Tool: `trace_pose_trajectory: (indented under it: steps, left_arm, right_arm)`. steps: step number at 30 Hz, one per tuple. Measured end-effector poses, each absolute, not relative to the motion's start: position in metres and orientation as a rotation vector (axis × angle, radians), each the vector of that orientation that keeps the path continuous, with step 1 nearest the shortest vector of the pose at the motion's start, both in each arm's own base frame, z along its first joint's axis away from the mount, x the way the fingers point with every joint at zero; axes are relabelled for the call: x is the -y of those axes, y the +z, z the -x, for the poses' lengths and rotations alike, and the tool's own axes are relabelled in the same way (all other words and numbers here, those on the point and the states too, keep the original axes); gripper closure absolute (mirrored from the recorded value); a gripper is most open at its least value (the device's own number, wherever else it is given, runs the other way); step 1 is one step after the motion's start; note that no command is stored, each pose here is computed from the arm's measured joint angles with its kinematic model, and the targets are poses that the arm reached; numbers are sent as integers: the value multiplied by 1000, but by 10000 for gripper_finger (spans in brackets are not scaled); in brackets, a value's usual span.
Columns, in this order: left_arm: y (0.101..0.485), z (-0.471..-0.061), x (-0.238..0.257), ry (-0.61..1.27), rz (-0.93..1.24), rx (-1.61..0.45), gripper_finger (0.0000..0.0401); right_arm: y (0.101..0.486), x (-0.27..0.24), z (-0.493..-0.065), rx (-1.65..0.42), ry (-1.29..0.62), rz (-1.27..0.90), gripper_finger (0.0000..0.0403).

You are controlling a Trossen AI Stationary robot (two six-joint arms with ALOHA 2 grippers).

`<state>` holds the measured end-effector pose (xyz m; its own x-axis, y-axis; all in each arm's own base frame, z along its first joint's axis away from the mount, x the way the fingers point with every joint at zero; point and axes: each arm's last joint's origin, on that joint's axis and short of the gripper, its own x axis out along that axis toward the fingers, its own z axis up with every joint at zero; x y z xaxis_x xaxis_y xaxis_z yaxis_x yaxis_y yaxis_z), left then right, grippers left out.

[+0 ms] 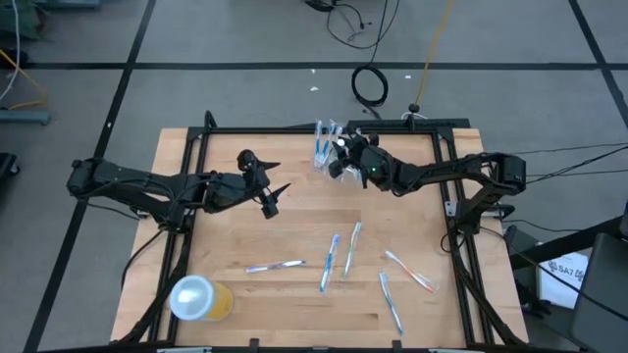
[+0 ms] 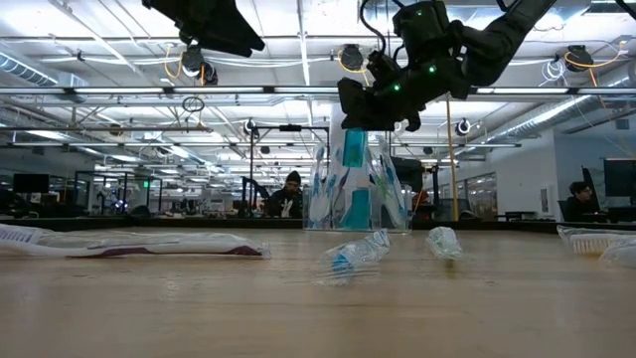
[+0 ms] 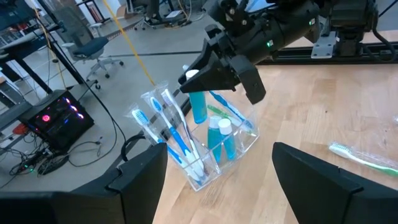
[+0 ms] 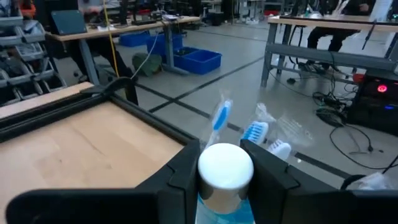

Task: Pick & Place toothbrushing station
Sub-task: Put the blue mouthwash into the transparent organizer

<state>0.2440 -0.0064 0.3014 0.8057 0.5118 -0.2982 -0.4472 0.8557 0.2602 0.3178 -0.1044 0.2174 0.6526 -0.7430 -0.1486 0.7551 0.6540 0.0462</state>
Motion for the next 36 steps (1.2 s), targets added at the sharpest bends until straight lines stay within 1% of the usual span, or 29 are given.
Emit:
trace_pose_trajectory:
  steps: [2,6,9,12,18,25,28,31,36]
  left_arm:
    - [301,-244,6,516,-181,-369,109]
    - [301,-244,6,516,-181,-369,109]
    - [301,-244,7,516,-181,-369,110]
    - [301,-244,6,516,-181,-369,110]
    - [301,-244,6,516,-181,-369,110]
    - [301,-244,6,516,-181,-369,109]
    - [301,-244,6,516,-181,-369,107]
    - [301,-244,6,516,-181,-369,110]
    - [301,-244,6,516,-181,-369,113]
  right_arm:
    - [215,105,-318,-132,-852,-104,311]
    - [198,107,-324,-174,-859,-107,311]
    - [193,109,-329,-162,-863,-111,311]
    - [186,111,-329,-184,-909,-111,311]
    - [182,112,-328,-184,-954,-151,312]
    - [179,112,-327,-220,-954,-148,312]
    - [177,112,-327,-240,-924,-152,311]
    - [177,111,-328,-250,-883,-159,304]
    - [175,112,-327,-276,-884,-130,273]
